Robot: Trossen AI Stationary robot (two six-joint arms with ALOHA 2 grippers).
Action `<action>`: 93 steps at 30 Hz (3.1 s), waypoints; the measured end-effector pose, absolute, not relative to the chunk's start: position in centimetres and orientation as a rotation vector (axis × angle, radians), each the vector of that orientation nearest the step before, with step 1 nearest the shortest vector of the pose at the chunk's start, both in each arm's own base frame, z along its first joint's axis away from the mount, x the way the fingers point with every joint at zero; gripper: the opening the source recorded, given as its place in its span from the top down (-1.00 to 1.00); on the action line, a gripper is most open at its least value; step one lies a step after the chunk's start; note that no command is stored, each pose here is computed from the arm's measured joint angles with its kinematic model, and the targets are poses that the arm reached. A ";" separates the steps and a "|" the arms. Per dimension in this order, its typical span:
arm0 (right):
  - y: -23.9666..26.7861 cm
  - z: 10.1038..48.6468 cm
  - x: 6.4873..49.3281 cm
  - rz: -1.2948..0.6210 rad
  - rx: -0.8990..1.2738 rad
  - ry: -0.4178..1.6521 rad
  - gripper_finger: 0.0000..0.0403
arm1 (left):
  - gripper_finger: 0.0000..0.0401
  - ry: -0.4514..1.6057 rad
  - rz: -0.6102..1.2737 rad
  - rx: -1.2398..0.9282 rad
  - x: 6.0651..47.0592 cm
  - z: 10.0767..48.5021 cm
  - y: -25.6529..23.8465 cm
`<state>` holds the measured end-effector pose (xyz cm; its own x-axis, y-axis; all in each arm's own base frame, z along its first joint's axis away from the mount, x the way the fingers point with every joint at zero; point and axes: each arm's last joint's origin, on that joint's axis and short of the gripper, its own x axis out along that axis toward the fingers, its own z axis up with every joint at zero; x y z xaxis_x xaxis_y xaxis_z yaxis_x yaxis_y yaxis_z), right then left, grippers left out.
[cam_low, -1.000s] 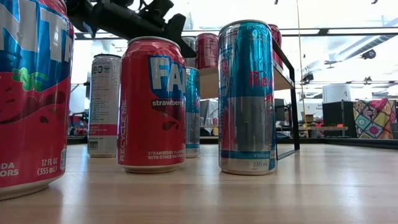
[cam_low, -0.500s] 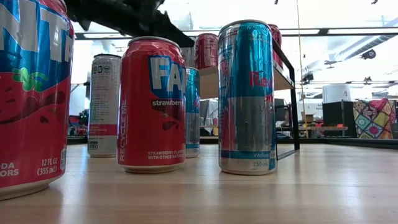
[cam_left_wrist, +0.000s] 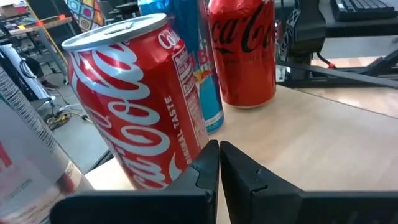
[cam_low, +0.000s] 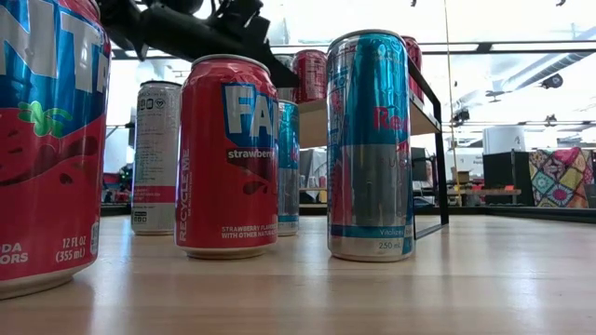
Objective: Place canned beverage on shelf
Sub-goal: Put the red/white soda can on the shelf
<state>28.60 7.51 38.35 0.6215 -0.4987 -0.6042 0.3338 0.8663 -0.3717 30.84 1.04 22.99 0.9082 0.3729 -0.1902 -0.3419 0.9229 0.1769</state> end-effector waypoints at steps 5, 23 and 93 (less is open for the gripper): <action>7.5 38.3 28.5 -0.484 -0.237 0.769 0.95 | 1.00 0.212 0.388 0.136 31.2 23.0 1.6; 7.5 38.2 28.5 -0.496 -0.217 0.769 0.95 | 1.00 0.163 0.435 0.121 31.3 23.5 2.9; -5.9 36.7 35.4 -0.419 0.348 0.614 0.95 | 1.00 0.075 0.548 0.445 20.0 27.7 3.0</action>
